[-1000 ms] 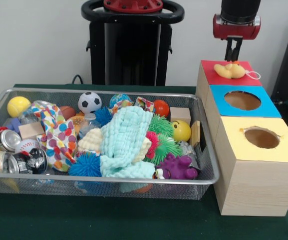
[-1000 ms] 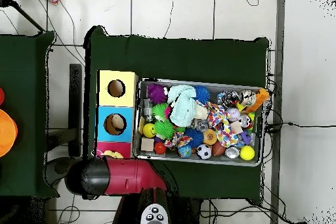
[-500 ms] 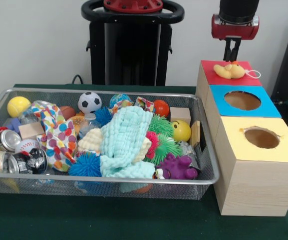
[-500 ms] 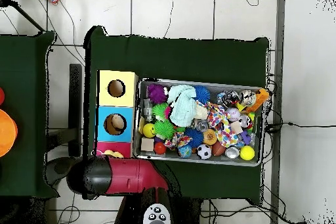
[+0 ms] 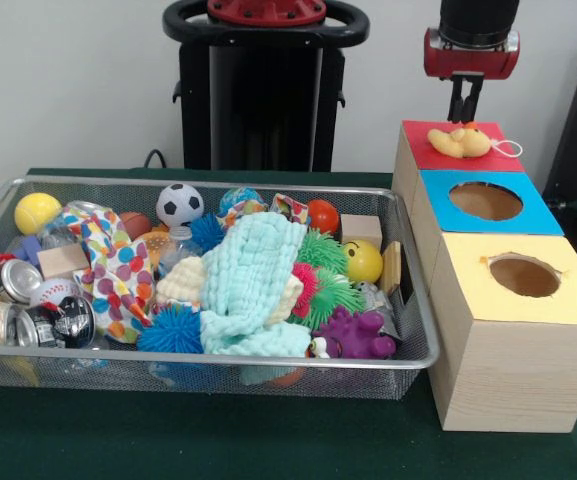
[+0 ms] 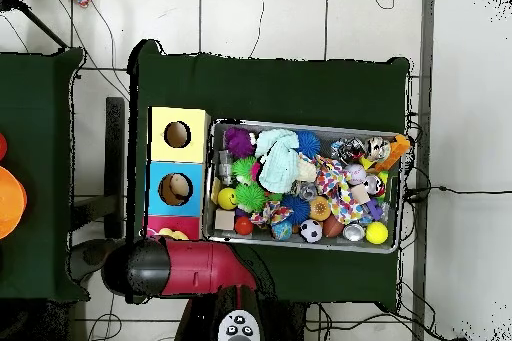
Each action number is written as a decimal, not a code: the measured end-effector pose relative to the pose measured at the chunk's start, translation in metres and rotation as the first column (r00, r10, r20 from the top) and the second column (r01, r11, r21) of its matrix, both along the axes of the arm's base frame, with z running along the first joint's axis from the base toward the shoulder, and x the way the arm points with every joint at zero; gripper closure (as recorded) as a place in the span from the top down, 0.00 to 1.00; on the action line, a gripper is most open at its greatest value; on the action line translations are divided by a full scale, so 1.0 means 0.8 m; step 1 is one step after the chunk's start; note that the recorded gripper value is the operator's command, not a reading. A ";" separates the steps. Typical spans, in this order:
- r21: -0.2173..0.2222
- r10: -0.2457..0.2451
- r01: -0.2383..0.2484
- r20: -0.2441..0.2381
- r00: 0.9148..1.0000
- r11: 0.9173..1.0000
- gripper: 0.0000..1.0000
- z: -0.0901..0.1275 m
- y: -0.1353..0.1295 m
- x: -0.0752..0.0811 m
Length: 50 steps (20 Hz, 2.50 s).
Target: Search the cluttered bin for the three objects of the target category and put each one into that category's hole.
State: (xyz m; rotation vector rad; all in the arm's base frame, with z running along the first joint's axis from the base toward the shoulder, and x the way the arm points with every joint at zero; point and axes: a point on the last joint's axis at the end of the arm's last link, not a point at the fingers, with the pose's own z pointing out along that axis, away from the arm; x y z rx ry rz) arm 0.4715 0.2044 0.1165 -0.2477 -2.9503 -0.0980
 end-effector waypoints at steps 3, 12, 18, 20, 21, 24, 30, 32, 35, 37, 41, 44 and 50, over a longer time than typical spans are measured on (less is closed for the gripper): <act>0.000 0.000 0.000 0.002 1.000 1.000 0.00 0.001 0.000 0.000; 0.002 0.001 -0.001 0.010 1.000 1.000 0.00 0.012 0.000 0.003; 0.006 0.003 -0.003 0.002 1.000 1.000 0.00 0.024 0.001 0.004; 0.007 0.004 -0.004 -0.001 1.000 1.000 0.00 0.029 0.001 0.004; 0.008 0.004 -0.004 -0.001 1.000 1.000 0.00 0.030 0.001 0.004; 0.009 0.002 -0.002 0.001 1.000 1.000 0.00 0.034 0.000 0.006; 0.009 -0.004 0.004 0.009 1.000 1.000 0.00 0.036 -0.003 0.012; 0.010 -0.004 0.004 0.015 1.000 1.000 0.00 0.038 -0.003 0.016; 0.010 -0.004 0.004 0.024 1.000 1.000 0.00 0.039 -0.003 0.021; 0.011 -0.004 0.004 0.031 1.000 1.000 0.00 0.041 -0.002 0.026; 0.012 -0.004 0.004 0.046 0.999 1.000 0.00 0.043 -0.002 0.036; 0.012 -0.005 0.004 0.053 0.999 1.000 0.00 0.042 -0.001 0.042; 0.010 -0.005 0.005 0.056 0.998 1.000 0.00 0.034 -0.001 0.043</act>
